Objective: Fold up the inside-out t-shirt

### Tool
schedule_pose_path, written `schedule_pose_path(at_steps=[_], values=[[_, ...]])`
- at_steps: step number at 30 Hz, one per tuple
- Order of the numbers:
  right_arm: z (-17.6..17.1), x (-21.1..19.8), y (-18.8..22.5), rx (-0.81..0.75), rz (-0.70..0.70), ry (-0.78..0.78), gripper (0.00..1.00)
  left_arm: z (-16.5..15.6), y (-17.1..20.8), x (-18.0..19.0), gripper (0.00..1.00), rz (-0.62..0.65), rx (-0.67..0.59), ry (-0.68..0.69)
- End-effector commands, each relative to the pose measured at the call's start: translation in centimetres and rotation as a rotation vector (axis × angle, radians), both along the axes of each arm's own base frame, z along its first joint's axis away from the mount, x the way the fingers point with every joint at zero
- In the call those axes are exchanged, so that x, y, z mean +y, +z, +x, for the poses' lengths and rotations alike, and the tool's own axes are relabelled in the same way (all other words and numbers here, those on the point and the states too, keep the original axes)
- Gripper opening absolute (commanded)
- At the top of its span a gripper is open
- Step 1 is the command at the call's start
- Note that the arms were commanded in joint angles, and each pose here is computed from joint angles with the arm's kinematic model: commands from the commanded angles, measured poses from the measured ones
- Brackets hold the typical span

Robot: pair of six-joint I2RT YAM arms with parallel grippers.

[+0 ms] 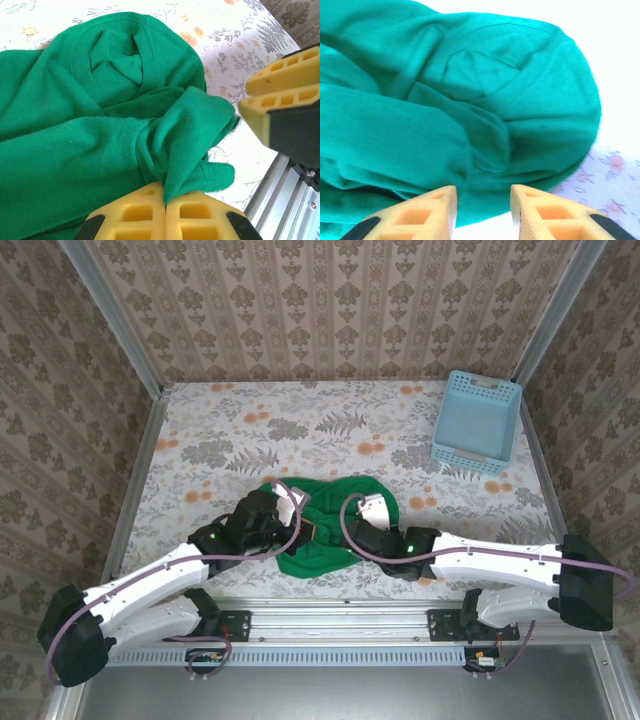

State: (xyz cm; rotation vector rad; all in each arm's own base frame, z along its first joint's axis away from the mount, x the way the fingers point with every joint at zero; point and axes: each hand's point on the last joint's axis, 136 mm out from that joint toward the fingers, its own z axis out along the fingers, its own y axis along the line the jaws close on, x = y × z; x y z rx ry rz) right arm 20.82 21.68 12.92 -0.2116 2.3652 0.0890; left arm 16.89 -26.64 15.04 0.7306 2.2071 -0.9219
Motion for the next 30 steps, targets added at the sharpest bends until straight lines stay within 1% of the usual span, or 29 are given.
schedule_pose_path(at_steps=[1, 2, 3, 6, 8, 11, 13, 14, 17, 18, 19, 22, 27, 29, 30], values=[[-0.1, -3.7, 0.3, -0.01, -0.063, -0.071, 0.31, 0.4, 1.8, -0.3, 0.0, -0.033, -0.038, 0.004], [-0.1, -3.6, 0.5, -0.015, -0.047, -0.056, 0.31, 0.4, 1.9, -0.4, 0.0, -0.035, -0.039, 0.002], [-0.3, -2.9, 0.7, -0.013, -0.018, -0.018, 0.35, 0.4, 1.9, -0.5, 0.0, -0.036, -0.04, 0.0], [-0.9, -0.5, 1.6, -0.003, 0.106, 0.075, 0.49, 0.4, 1.9, -0.5, 0.0, -0.032, -0.038, -0.002], [-1.6, 1.3, 2.0, -0.006, 0.151, 0.14, 0.58, 0.4, 2.0, -0.5, 0.0, -0.031, -0.038, -0.002], [-2.1, 3.0, 1.4, 0.004, 0.136, 0.175, 0.74, 0.4, 2.0, -0.5, 0.0, -0.034, -0.036, -0.001], [-1.9, 3.5, 0.6, 0.018, 0.109, 0.161, 0.81, 0.4, 2.1, -0.6, 0.0, -0.038, -0.037, -0.003], [-1.8, 3.8, 0.2, 0.023, 0.096, 0.148, 0.82, 0.4, 2.1, -0.6, 0.0, -0.038, -0.037, -0.002], [-1.0, 3.3, -0.5, 0.023, 0.034, 0.08, 0.83, 0.3, 2.1, -0.6, 0.0, -0.035, -0.036, -0.006], [-0.8, 3.0, -0.5, 0.018, 0.014, 0.057, 0.82, 0.3, 2.1, -0.6, 0.0, -0.034, -0.037, -0.006], [-0.6, 1.9, -0.5, 0.011, -0.028, 0.014, 0.79, 0.4, 2.1, -0.5, 0.0, -0.03, -0.038, -0.004], [-0.2, -0.9, -0.1, -0.022, -0.111, -0.078, 0.69, 0.3, 1.8, -0.3, 0.0, -0.018, -0.035, -0.002], [-0.2, -4.0, 0.4, -0.027, -0.178, -0.132, 0.42, 0.3, 1.7, -0.3, 0.0, -0.017, -0.039, -0.007], [-0.1, -4.6, 0.5, -0.023, -0.167, -0.139, 0.31, 0.3, 1.9, -0.4, 0.0, -0.023, -0.042, -0.009], [0.0, -4.9, 0.6, -0.022, -0.16, -0.144, 0.27, 0.4, 1.9, -0.5, 0.0, -0.022, -0.042, -0.009]])
